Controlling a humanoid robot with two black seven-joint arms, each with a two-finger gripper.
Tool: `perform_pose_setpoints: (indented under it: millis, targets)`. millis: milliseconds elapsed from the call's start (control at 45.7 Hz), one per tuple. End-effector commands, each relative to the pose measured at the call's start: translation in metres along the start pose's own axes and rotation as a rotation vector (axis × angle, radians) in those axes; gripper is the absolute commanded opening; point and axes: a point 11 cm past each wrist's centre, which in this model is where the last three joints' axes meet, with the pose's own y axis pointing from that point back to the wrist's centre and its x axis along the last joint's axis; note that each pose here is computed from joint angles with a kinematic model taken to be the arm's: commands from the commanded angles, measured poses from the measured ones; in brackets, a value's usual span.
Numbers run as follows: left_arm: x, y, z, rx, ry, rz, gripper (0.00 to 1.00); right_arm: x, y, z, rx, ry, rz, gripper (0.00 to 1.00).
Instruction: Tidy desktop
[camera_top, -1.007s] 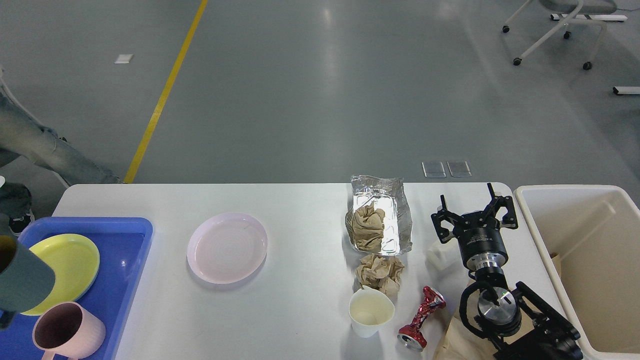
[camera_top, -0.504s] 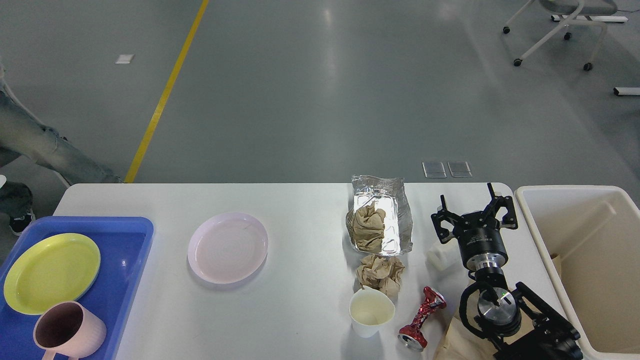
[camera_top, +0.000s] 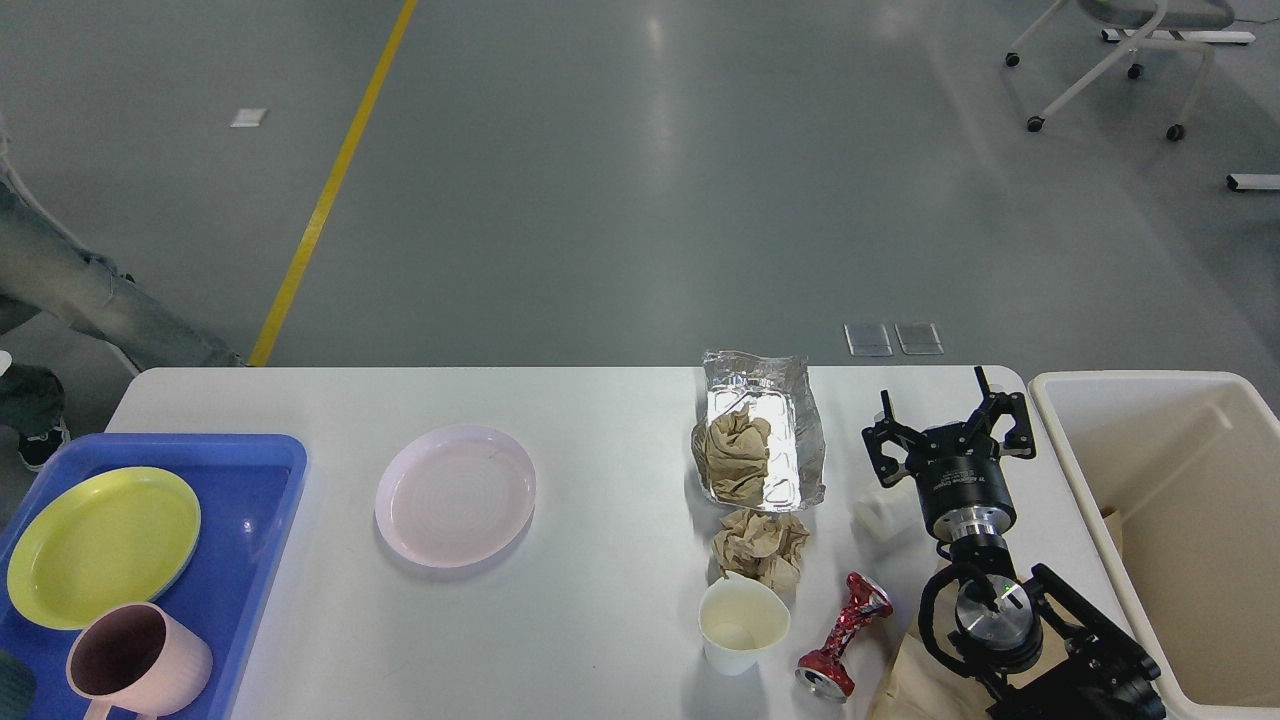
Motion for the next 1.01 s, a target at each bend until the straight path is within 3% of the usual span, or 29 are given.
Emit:
perform_pose_setpoints:
  millis: [0,175,350,416,526,569,788,985]
  targets:
    - [0.002,-0.004,0.005,-0.015,-0.006,0.024,0.02,0.0,0.0,0.0,0.0,0.001,0.0,1.0]
    - [0.004,-0.006,0.008,-0.024,-0.012,0.043,0.07,0.0,0.0,0.0,0.0,0.001,0.0,1.0]
    - [0.008,-0.007,0.01,-0.033,-0.022,0.085,0.28,0.0,0.0,0.0,0.0,0.001,0.0,1.0]
    - [0.009,-0.007,0.009,-0.035,-0.024,0.097,0.44,0.0,0.0,0.0,0.0,0.0,0.0,1.0]
    - [0.011,-0.008,0.009,-0.038,-0.029,0.12,0.87,0.0,0.0,0.0,0.0,0.001,0.0,1.0]
    - [0.009,-0.009,0.009,-0.04,-0.03,0.116,0.95,0.0,0.0,0.0,0.0,0.0,0.0,1.0]
    - [-0.01,-0.016,0.01,-0.09,0.008,0.048,0.96,0.0,0.0,0.0,0.0,0.0,0.0,1.0]
    - [-0.005,0.021,0.012,-0.138,0.031,0.046,0.96,0.0,0.0,0.0,0.0,-0.001,-0.001,1.0]
